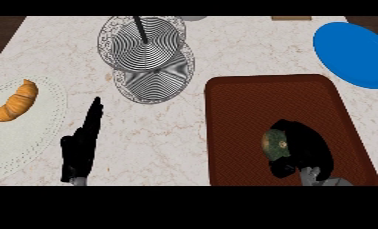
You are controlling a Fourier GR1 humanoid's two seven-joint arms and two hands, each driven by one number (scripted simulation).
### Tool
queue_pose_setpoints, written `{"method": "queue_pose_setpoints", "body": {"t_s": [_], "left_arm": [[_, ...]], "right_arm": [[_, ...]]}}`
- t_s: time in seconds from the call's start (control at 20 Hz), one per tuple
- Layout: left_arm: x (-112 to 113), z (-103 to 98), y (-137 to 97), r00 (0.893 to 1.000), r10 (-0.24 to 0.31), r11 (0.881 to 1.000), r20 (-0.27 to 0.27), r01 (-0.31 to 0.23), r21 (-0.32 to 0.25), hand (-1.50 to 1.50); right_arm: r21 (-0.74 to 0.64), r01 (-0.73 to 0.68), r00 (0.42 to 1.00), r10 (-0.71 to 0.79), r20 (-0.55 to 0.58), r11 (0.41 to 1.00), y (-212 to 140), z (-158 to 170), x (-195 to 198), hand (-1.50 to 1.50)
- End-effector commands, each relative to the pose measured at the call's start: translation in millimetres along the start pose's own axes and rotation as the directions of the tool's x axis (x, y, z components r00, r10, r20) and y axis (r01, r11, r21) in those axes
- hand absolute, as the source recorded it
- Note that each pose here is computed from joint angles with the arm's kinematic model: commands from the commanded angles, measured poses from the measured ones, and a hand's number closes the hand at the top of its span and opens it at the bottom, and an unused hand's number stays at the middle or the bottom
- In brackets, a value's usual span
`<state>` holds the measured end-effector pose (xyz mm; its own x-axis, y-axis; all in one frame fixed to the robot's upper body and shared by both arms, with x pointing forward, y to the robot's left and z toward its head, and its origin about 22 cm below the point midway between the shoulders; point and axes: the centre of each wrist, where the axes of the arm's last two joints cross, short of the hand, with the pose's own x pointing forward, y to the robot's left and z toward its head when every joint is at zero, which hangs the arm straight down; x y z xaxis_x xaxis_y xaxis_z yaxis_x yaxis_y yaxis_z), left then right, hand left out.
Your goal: Pick the squash from the tray and place it in the tiered basket
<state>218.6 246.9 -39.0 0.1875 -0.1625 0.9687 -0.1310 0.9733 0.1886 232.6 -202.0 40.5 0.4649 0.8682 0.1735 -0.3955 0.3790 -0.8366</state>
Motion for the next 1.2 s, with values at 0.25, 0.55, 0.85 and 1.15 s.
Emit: {"method": "queue_pose_setpoints", "body": {"t_s": [0.25, 0.55, 0.85, 1.15], "left_arm": [[-17, 9, 3, 0.996, -0.012, 1.000, -0.086, 0.011, -0.019, 0.00], [-12, 8, -3, 0.996, -0.017, 1.000, -0.087, 0.016, -0.015, 0.00], [0, 0, -1, 0.997, -0.011, 1.000, -0.073, 0.010, -0.017, 0.00], [-3, -2, -1, 0.996, -0.009, 1.000, -0.088, 0.009, 0.000, 0.00]], "right_arm": [[-0.082, -0.110, 0.991, 0.115, 0.069, 0.991, 13, -13, 8, 1.50], [-0.152, -0.139, 0.979, 0.159, 0.125, 0.979, 44, 20, 66, 1.50], [-0.178, -0.042, 0.980, 0.075, 0.182, 0.983, 46, 61, 126, 1.50], [-0.239, 0.273, 0.935, -0.199, 0.293, 0.932, -5, 121, 124, 1.50]]}}
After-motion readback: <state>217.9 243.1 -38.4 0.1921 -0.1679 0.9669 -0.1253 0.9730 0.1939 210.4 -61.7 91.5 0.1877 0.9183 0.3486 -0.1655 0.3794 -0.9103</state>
